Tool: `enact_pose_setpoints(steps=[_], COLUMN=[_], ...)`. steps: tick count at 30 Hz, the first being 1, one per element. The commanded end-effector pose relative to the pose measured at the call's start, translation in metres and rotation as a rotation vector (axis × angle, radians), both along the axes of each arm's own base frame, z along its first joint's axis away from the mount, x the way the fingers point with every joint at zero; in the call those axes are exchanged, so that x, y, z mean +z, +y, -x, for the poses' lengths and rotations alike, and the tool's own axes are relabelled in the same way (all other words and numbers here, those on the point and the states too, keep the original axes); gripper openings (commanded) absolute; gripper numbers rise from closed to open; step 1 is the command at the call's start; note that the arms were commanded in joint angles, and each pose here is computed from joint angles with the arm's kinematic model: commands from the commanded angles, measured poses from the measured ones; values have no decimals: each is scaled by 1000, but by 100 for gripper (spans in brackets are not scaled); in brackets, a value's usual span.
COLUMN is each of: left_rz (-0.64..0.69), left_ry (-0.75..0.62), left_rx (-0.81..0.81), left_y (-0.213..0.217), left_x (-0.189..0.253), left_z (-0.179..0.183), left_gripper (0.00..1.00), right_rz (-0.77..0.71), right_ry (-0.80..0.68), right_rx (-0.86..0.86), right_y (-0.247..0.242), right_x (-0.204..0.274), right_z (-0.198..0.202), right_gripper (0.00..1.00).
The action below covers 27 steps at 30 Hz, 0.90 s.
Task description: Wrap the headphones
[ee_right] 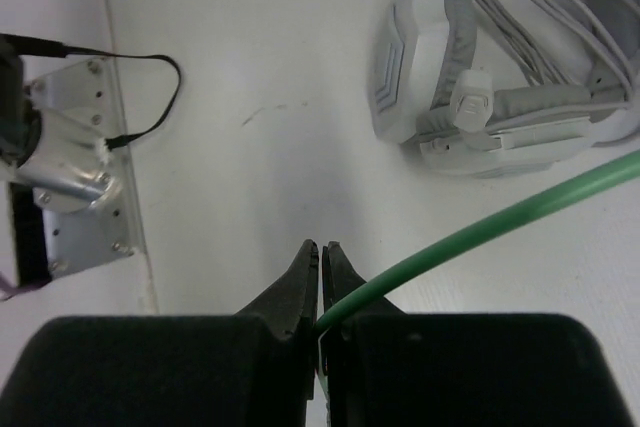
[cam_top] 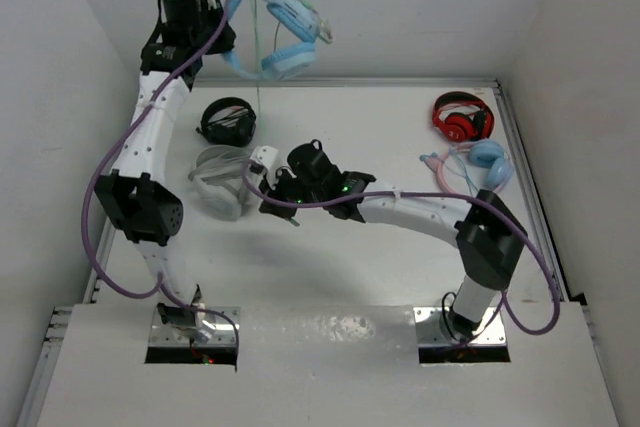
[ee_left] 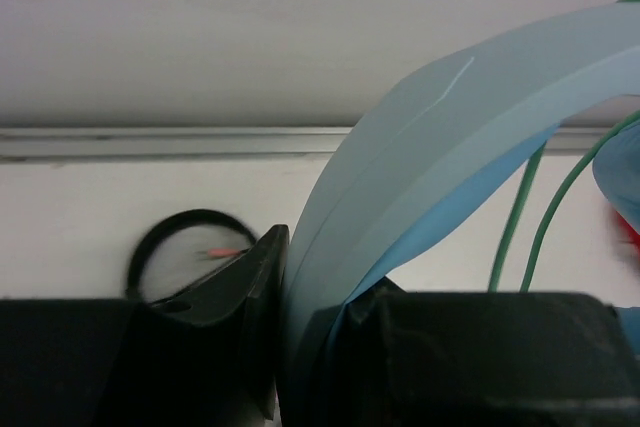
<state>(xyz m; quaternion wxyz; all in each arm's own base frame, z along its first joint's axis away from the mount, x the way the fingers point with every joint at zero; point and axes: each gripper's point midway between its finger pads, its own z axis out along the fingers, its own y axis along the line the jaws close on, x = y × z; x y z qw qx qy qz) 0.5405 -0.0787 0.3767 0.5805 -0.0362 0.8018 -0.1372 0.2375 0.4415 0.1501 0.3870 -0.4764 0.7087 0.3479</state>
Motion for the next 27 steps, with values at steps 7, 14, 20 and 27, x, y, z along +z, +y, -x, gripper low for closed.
enact_pose_setpoints(steps=[7,14,20,27], left_rz=[-725,-899,-882,-790], left_ry=[-105,-24,23,-10], left_rx=[39,-308,-459,-606], left_y=[26,-22,-48,-78], left_x=[-50,-147,-175,-157], left_z=[-2,64,102,117], left_gripper=[0,0,0,0], right_rz=[274,503,425,329], right_ry=[-223,-436,-453,-537], right_rx=[-116,-438,-619,-776], right_y=[-74,-132,-170,-207], right_x=[72,81,90,119], right_z=[-15,-85,-124,-166], right_gripper=[0,0,0,0])
